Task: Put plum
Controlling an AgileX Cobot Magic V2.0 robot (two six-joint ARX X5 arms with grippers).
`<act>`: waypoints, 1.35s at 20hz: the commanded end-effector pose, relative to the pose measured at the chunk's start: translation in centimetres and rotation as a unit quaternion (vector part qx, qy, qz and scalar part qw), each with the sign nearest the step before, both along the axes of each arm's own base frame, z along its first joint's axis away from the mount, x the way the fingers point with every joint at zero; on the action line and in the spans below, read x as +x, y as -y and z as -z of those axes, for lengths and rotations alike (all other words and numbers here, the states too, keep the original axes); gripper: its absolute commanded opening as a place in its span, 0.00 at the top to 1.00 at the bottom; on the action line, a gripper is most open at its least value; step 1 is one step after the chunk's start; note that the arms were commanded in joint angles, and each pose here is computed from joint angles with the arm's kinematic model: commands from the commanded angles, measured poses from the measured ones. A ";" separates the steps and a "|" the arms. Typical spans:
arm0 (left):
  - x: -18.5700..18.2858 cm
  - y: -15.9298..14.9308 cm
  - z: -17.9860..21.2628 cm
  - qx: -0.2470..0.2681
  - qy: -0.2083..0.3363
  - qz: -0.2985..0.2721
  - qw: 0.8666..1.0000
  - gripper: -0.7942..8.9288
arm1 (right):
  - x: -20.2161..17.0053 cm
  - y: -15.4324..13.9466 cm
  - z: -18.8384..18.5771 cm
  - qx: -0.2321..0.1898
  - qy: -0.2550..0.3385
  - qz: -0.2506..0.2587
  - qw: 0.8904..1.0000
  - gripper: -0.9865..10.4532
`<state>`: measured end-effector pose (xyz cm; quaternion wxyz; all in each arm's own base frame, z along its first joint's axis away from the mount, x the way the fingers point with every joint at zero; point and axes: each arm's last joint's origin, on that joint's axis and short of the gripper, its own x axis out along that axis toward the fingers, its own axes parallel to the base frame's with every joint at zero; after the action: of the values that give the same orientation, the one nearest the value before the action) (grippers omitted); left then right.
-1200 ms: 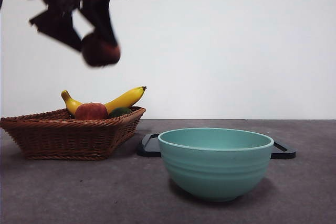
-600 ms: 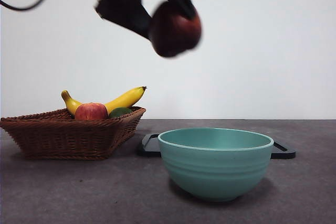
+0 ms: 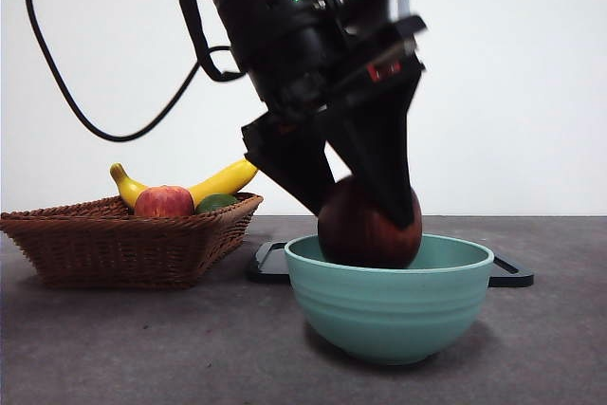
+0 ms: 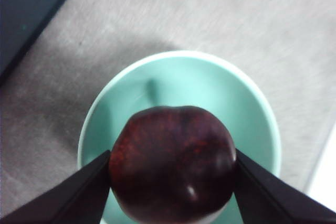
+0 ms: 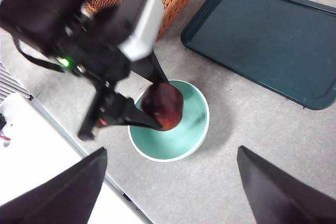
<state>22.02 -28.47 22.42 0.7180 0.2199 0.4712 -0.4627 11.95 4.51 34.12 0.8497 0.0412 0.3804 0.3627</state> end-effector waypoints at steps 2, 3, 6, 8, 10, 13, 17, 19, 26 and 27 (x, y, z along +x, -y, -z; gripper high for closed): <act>0.0 1.3 1.1 0.017 0.020 0.024 0.999 0.64 | 0.1 -0.1 -0.6 0.005 0.008 0.000 1.000 0.57; 0.0 1.5 1.3 0.017 0.020 0.025 0.999 0.64 | 0.1 -0.1 -0.6 0.005 0.008 0.000 1.000 0.57; 0.2 2.0 2.0 0.011 0.025 0.028 0.999 0.64 | 0.1 -0.1 -0.5 0.005 0.007 0.000 1.000 0.57; 0.3 2.3 2.6 0.014 0.023 0.028 0.999 0.64 | 0.1 -0.1 -0.5 0.005 0.007 0.000 1.000 0.57; 0.4 2.4 3.1 0.020 0.018 0.029 0.999 0.64 | 0.1 -0.1 -0.5 0.005 0.008 0.000 1.000 0.57; 0.2 2.5 3.3 0.024 0.015 0.031 0.999 0.63 | 0.1 -0.1 -0.5 0.005 0.008 0.000 1.000 0.57; 0.0 2.6 3.3 0.027 0.013 0.035 0.999 0.61 | 0.1 -0.1 -0.5 0.004 0.008 0.000 1.000 0.57; -0.3 2.6 3.3 0.030 0.010 0.038 0.999 0.52 | 0.1 -0.1 -0.5 0.004 0.008 0.000 1.000 0.57; -0.3 2.6 2.3 0.035 0.004 0.034 0.999 0.50 | 0.1 -0.1 -0.5 0.004 0.008 0.000 1.000 0.57; -0.2 2.8 1.6 0.035 0.004 0.034 0.999 0.50 | 0.1 -0.1 -0.5 0.004 0.008 0.000 1.000 0.57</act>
<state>21.77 -30.46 20.28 0.6908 0.2630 0.4888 -0.4633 11.95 4.50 34.12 0.8496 0.0412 0.3806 0.3627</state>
